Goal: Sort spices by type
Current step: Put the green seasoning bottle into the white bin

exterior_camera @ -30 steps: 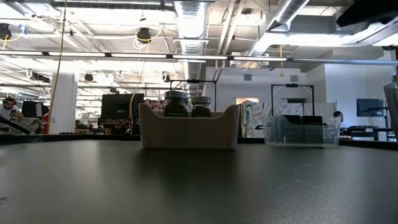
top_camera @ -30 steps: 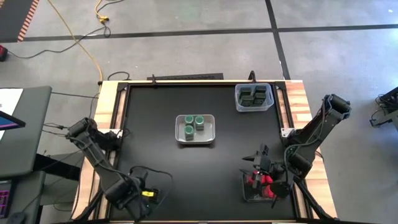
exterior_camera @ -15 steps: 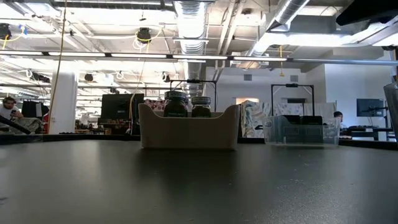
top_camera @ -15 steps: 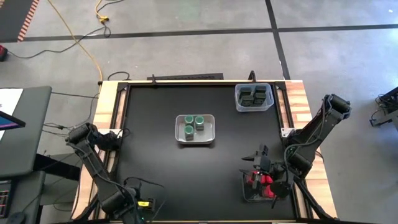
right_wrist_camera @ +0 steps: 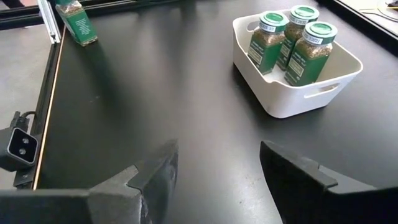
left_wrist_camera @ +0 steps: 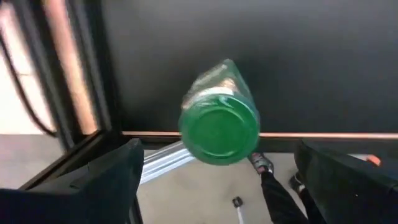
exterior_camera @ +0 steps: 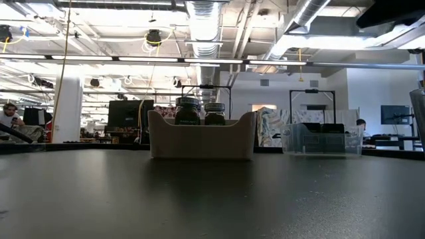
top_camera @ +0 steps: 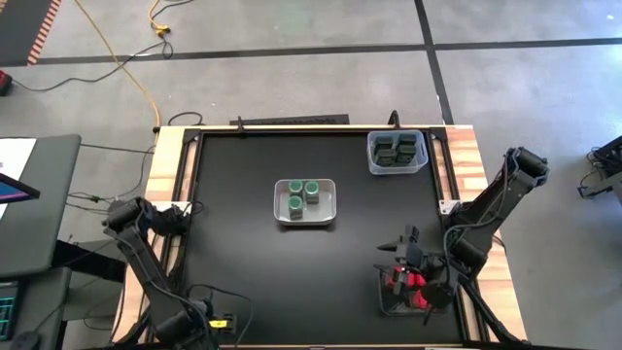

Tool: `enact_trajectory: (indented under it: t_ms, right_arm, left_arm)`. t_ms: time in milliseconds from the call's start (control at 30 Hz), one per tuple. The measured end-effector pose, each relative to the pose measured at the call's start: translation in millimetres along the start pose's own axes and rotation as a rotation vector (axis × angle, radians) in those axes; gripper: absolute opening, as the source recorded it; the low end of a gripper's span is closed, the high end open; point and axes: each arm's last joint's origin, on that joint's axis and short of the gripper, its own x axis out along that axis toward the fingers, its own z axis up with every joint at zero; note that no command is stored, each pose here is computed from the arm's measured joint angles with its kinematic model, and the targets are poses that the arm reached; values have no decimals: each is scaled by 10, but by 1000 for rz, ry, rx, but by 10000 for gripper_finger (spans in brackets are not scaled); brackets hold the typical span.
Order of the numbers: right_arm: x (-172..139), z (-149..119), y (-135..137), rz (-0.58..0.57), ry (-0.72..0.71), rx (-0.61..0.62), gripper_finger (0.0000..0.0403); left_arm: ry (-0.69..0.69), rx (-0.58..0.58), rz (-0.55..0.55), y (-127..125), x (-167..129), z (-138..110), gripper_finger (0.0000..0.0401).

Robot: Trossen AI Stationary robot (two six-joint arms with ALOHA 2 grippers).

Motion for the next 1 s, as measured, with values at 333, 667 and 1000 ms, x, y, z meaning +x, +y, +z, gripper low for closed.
enact_trajectory:
  t_ms: [333, 667, 1000]
  right_arm:
    - [11, 7, -7, -5, 0, 3, 256]
    - [22, 14, -15, -10, 0, 6, 256]
    - [22, 13, -14, -7, 4, 6, 256]
  left_arm:
    - [-15, -2, 64, -54, 182, -63, 398]
    - [-36, 4, 57, -100, 238, -60, 398]
    - [-60, -42, 27, -121, 272, -65, 398]
